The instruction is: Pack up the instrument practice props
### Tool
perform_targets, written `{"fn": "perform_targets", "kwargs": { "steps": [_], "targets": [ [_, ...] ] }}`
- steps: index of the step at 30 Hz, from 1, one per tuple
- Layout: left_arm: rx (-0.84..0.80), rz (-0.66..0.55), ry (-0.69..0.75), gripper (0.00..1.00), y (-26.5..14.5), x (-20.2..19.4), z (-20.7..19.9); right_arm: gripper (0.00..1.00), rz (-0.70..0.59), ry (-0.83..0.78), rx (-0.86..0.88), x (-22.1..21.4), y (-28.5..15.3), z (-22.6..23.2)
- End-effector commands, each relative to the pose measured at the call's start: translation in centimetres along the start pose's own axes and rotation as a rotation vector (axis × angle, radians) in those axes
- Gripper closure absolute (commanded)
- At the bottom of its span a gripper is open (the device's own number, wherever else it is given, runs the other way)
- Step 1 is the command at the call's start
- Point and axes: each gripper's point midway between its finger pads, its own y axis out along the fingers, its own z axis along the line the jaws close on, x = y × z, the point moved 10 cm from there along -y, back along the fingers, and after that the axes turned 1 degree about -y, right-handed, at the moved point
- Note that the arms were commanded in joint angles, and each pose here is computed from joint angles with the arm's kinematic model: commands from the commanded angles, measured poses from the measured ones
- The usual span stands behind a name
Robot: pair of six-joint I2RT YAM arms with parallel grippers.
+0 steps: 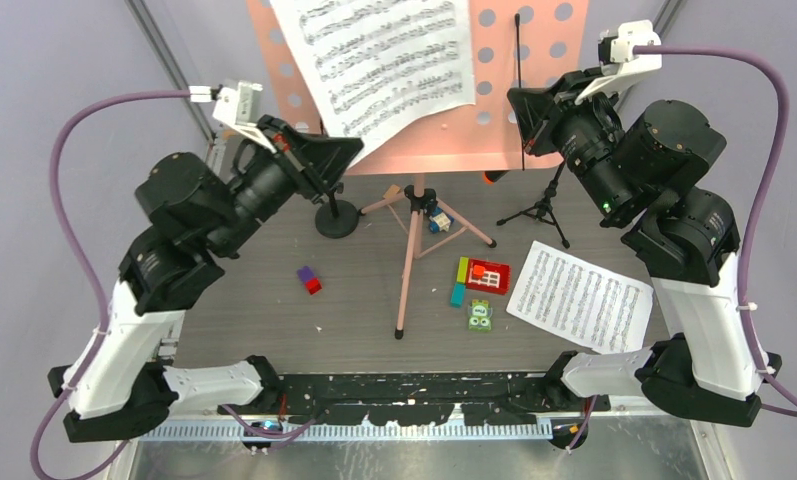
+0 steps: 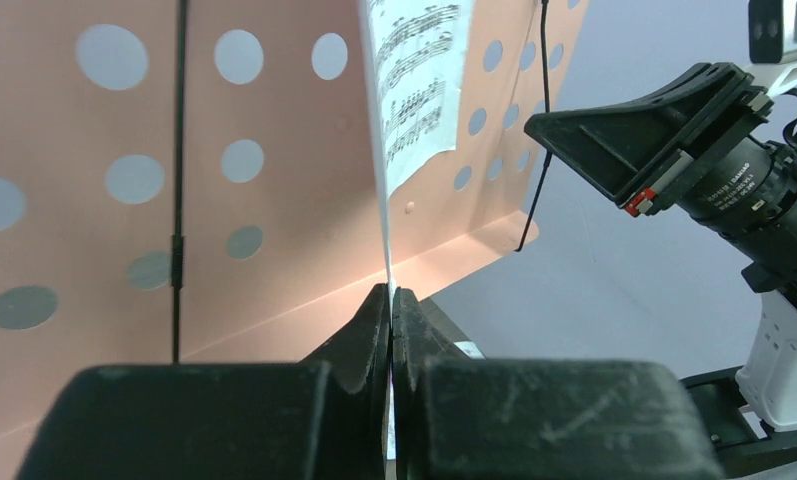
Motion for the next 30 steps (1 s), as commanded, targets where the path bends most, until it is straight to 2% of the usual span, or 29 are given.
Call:
{"fn": "perform_targets", "kwargs": {
  "steps": [1,11,13,18,23,30],
  "targets": [
    [0.033,-0.021,0.045,1.0,-2.7,1.5,0.4,0.84,0.028,-0.027,-0.001,-0.6,0.0,-0.1],
    [-0.074,0.06,0.111,1.0,-5.9,2.2,-0.1,0.38,-0.021,-0.002,0.007,0.3,-2.2,-1.0],
    [-0.101,0.083,0.112,1.0,-5.9,1.9,-0.2,0.32,-0.04,0.011,0.032,0.5,-3.4,-1.3],
    [-0.182,0.166,0.109,1.0,-6.2,0.6,-0.5,0.23,-0.064,0.07,0.138,1.0,-7.8,-2.2],
    [-0.25,0.235,0.063,1.0,-7.4,-0.8,-0.6,0.17,0.01,0.127,0.294,-1.1,-10.5,-1.9],
    [-0.222,0.325,-0.1,1.0,-9.9,-4.8,0.7,0.16,0.036,0.229,0.209,-4.3,-12.9,-3.5]
  ]
}}
